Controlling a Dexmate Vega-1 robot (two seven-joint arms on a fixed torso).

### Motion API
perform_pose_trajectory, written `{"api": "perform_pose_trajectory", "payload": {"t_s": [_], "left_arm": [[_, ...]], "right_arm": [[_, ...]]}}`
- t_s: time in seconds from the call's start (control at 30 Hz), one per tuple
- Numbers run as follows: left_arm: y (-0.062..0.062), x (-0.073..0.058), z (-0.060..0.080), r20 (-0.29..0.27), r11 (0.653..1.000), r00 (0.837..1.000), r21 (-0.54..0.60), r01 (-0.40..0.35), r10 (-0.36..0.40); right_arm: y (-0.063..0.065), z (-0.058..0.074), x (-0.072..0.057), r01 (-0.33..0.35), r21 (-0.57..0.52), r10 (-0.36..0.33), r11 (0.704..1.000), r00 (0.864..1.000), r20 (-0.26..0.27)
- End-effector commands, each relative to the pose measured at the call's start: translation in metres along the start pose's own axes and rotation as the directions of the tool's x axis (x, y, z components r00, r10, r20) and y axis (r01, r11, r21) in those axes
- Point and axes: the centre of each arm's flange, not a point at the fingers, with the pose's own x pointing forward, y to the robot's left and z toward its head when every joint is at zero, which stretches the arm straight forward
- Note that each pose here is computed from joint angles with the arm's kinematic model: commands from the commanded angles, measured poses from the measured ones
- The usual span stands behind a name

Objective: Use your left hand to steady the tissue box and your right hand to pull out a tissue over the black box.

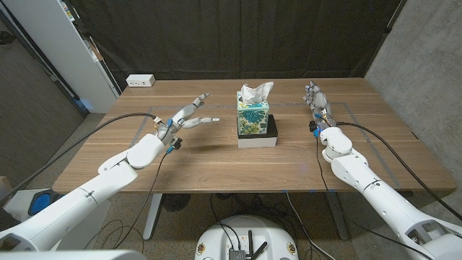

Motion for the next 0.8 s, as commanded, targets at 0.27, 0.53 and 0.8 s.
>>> {"api": "perform_pose_trajectory", "payload": {"t_s": [0.27, 0.53, 0.8], "left_arm": [[-0.009, 0.028, 0.003, 0.073, 0.997, 0.995, -0.032, 0.077, -0.074], [-0.015, 0.038, 0.007, 0.103, 0.994, 0.990, -0.044, 0.102, -0.097], [-0.023, 0.046, 0.009, 0.125, 0.990, 0.985, -0.055, 0.130, -0.123]], "right_arm": [[0.004, 0.004, -0.001, -0.007, -0.021, 0.007, 1.000, 1.000, 0.003], [0.004, 0.004, -0.001, -0.008, -0.027, 0.008, 1.000, 1.000, 0.007], [0.004, 0.006, -0.002, -0.011, -0.027, 0.012, 1.000, 1.000, 0.014]]}}
